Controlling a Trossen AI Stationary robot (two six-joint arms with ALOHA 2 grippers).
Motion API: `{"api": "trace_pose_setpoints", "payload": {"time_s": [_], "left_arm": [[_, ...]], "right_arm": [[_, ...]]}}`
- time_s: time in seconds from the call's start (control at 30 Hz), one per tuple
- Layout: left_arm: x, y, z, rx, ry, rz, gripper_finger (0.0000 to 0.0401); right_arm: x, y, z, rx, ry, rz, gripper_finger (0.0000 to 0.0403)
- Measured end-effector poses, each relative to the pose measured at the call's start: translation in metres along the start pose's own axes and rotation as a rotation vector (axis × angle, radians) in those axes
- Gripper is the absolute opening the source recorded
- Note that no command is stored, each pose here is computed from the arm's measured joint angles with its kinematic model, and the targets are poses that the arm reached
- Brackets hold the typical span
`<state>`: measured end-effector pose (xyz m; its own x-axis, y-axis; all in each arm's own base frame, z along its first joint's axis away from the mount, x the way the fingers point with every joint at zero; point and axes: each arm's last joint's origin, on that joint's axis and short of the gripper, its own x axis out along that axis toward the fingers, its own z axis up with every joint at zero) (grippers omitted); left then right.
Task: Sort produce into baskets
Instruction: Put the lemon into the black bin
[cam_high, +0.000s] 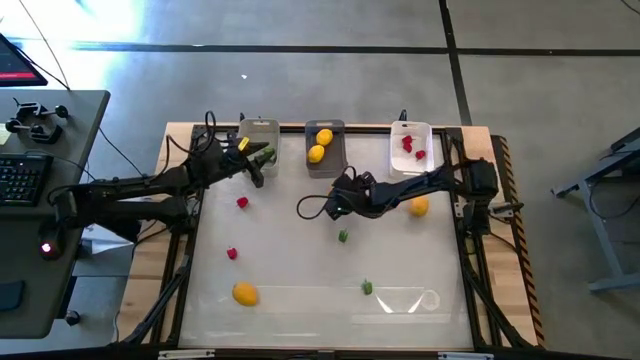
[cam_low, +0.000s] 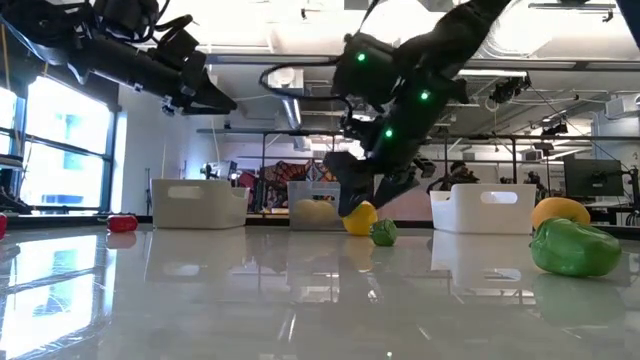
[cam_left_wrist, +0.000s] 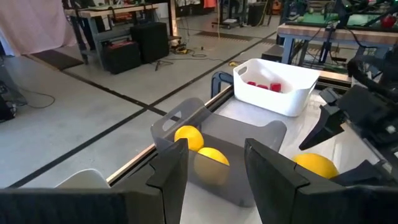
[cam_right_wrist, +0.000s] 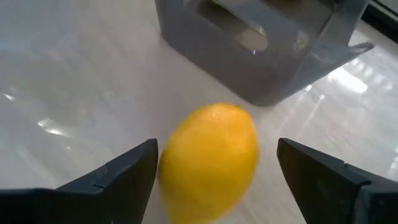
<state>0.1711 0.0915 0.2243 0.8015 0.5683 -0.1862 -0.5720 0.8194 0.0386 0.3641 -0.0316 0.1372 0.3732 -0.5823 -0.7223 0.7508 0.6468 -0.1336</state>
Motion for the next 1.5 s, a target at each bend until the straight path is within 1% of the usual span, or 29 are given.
{"api": "trace_pose_setpoints", "payload": {"time_s": [0.13, 0.33, 0.4, 0.53, 0.67, 0.77, 0.87, 0.97, 1.03, 1.13, 1.23, 1.37, 1.5], "left_arm": [[0.000, 0.000, 0.000, 0.001, 0.005, 0.000, 0.0145], [0.000, 0.000, -0.001, 0.014, 0.013, -0.001, 0.0145], [0.000, 0.000, -0.001, 0.014, 0.013, -0.001, 0.0145], [0.000, 0.000, -0.001, 0.020, 0.013, 0.000, 0.0145], [0.000, 0.000, -0.001, 0.021, 0.014, 0.000, 0.0145], [0.000, 0.000, -0.001, 0.021, 0.014, -0.001, 0.0145], [0.000, 0.000, -0.001, 0.021, 0.014, 0.000, 0.0145], [0.000, 0.000, -0.001, 0.021, 0.014, -0.001, 0.0145], [0.000, 0.000, -0.001, 0.021, 0.015, -0.001, 0.0145], [0.000, 0.000, -0.001, 0.021, 0.015, -0.001, 0.0145], [0.000, 0.000, -0.001, 0.030, 0.015, -0.001, 0.0145], [0.000, 0.000, -0.001, 0.029, 0.015, -0.001, 0.0145], [0.000, 0.000, -0.001, 0.029, 0.014, -0.001, 0.0145]], "right_arm": [[0.006, -0.001, 0.001, 0.023, 0.022, -0.010, 0.0284], [0.007, -0.005, 0.003, 0.023, 0.047, 0.004, 0.0203], [0.005, -0.002, 0.007, 0.005, 0.058, 0.031, 0.0185], [-0.008, 0.006, 0.023, -0.028, 0.071, 0.135, 0.0181], [-0.028, 0.010, 0.050, 0.008, 0.017, 0.202, 0.0197], [-0.037, 0.008, 0.077, 0.051, -0.059, 0.175, 0.0199], [-0.039, -0.004, 0.105, 0.080, -0.132, 0.124, 0.0194], [-0.027, -0.027, 0.126, 0.130, -0.162, 0.054, 0.0191], [-0.014, -0.045, 0.132, 0.171, -0.145, 0.024, 0.0191], [0.008, -0.066, 0.136, 0.215, -0.102, 0.016, 0.0191], [0.031, -0.075, 0.134, 0.241, -0.063, 0.035, 0.0191], [0.058, -0.083, 0.127, 0.279, -0.005, 0.029, 0.0192], [0.074, -0.085, 0.119, 0.290, 0.037, 0.020, 0.0192]]}}
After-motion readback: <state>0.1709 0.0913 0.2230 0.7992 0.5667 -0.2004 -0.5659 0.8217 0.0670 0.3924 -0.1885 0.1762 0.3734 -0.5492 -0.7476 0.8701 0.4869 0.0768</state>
